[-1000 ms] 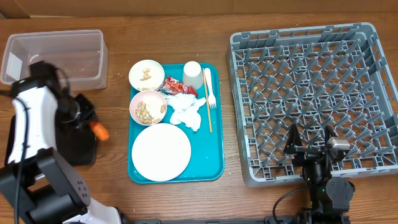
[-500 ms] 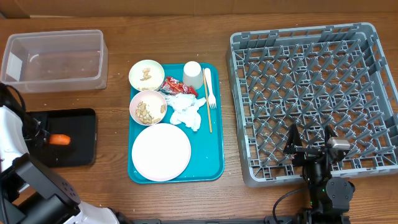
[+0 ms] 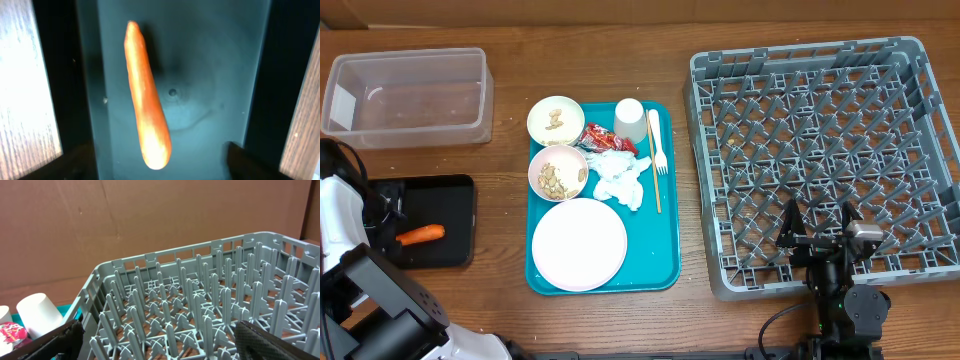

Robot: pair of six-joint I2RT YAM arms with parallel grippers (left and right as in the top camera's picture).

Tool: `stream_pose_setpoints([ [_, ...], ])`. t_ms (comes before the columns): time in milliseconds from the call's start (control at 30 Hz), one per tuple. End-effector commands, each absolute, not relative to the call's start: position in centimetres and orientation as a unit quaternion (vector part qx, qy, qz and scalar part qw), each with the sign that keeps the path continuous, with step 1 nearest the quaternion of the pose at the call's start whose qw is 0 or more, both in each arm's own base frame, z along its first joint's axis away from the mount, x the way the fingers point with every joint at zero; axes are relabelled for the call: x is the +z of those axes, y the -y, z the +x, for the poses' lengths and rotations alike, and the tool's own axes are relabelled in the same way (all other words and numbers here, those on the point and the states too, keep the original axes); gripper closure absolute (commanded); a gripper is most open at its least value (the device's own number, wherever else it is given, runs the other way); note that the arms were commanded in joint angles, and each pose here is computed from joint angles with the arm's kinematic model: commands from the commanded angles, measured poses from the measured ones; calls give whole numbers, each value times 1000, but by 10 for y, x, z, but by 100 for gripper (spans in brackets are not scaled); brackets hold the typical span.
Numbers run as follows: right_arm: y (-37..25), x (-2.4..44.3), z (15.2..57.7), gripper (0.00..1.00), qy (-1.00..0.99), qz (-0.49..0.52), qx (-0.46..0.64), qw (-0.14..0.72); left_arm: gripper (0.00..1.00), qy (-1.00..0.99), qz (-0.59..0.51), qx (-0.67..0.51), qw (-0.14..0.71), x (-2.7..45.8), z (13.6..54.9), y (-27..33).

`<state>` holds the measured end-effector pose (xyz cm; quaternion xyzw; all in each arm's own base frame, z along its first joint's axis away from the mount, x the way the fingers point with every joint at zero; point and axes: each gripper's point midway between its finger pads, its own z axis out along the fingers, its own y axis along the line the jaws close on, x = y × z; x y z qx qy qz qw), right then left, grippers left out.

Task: Sort waste into correct bins and load items into the dishwasher rack
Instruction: 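Carry the carrot left and release it onto the black tray, then reach the left gripper to the rice bowl and grasp its rim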

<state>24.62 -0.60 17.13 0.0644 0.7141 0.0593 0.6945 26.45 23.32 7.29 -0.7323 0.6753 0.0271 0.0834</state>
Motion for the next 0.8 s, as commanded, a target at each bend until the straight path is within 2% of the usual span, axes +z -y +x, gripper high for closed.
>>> stream_pose_setpoints([
  [0,5,170,246,0,-712,61,58,697,7,-698,-712,1,76,71,269,-225],
  [167,5,170,246,0,-712,61,58,697,8,-737,-667,-75,80,79,288,-204],
  [367,5,170,246,0,-712,61,58,697,11,-797,-570,-108,165,137,311,-173],
  [433,5,170,246,0,-712,61,58,697,9,-849,-465,-108,226,178,323,-135],
  [500,5,170,246,0,-712,61,58,697,7,-873,-407,-110,247,193,329,-109],
  [533,5,170,246,0,-712,61,58,697,6,-895,-347,-117,255,202,334,-77],
  [633,5,170,246,0,-712,61,58,697,4,-923,-267,-128,247,202,341,-26],
  [767,5,170,246,0,-712,61,58,697,4,-961,-160,-73,215,170,350,44],
])
